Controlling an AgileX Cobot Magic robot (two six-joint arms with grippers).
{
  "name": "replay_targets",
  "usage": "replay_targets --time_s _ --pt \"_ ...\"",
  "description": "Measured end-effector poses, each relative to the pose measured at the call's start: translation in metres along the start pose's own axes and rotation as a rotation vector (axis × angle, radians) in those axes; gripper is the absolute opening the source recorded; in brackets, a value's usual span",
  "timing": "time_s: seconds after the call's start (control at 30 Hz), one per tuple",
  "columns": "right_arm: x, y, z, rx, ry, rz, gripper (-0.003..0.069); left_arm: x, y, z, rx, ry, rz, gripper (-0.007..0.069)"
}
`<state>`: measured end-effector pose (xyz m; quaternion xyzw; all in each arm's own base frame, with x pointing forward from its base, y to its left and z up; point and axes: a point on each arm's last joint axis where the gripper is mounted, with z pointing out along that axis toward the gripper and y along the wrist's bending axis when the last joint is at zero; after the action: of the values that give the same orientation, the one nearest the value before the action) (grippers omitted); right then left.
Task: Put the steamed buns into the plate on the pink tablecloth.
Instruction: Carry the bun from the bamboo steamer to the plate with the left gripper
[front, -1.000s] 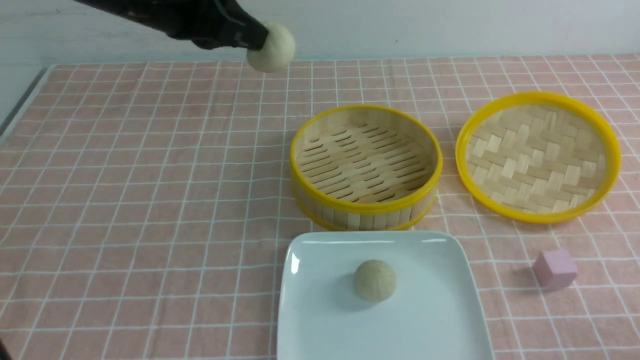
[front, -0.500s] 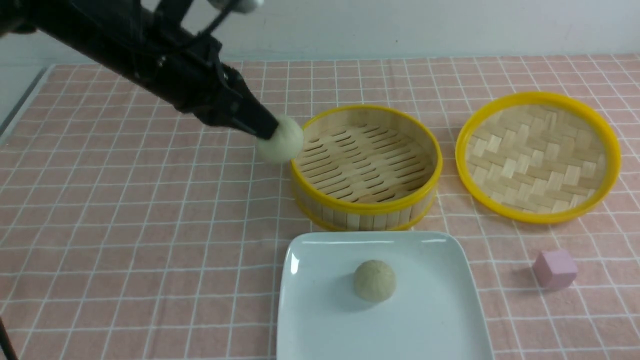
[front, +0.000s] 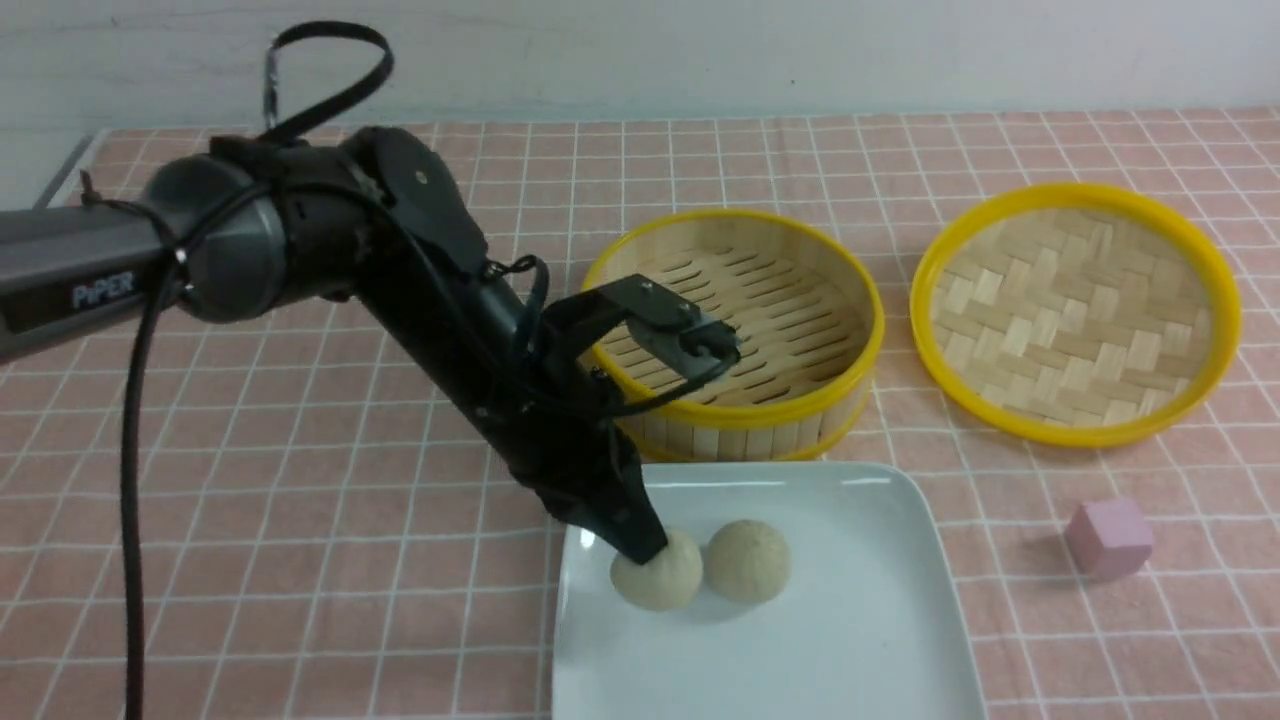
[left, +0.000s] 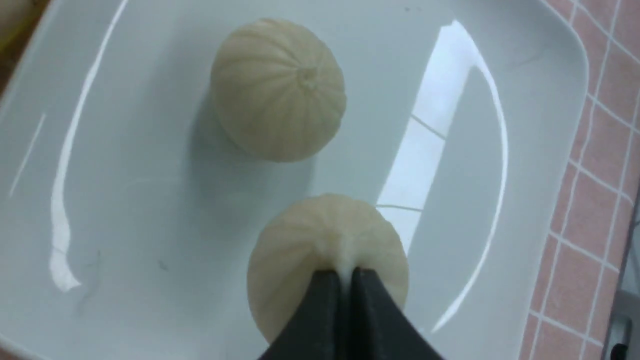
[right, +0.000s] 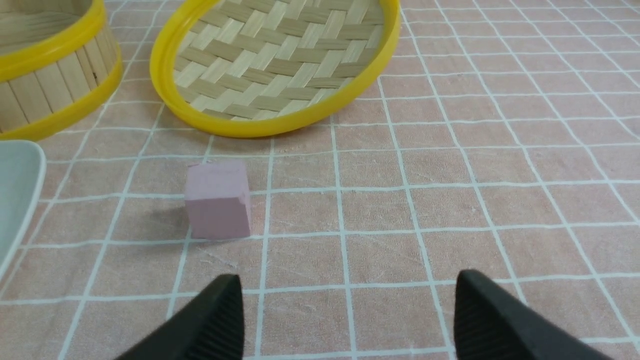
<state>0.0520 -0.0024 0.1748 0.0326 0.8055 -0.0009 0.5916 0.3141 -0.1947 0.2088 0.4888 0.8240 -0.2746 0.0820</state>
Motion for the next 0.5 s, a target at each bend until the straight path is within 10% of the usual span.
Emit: replay_targets --time_s 0.5 --pt "0.0 0.0 0.0 0.0 0.0 0.0 0.0548 0.005 0.024 0.025 -0.071 0.037 -0.113 0.0057"
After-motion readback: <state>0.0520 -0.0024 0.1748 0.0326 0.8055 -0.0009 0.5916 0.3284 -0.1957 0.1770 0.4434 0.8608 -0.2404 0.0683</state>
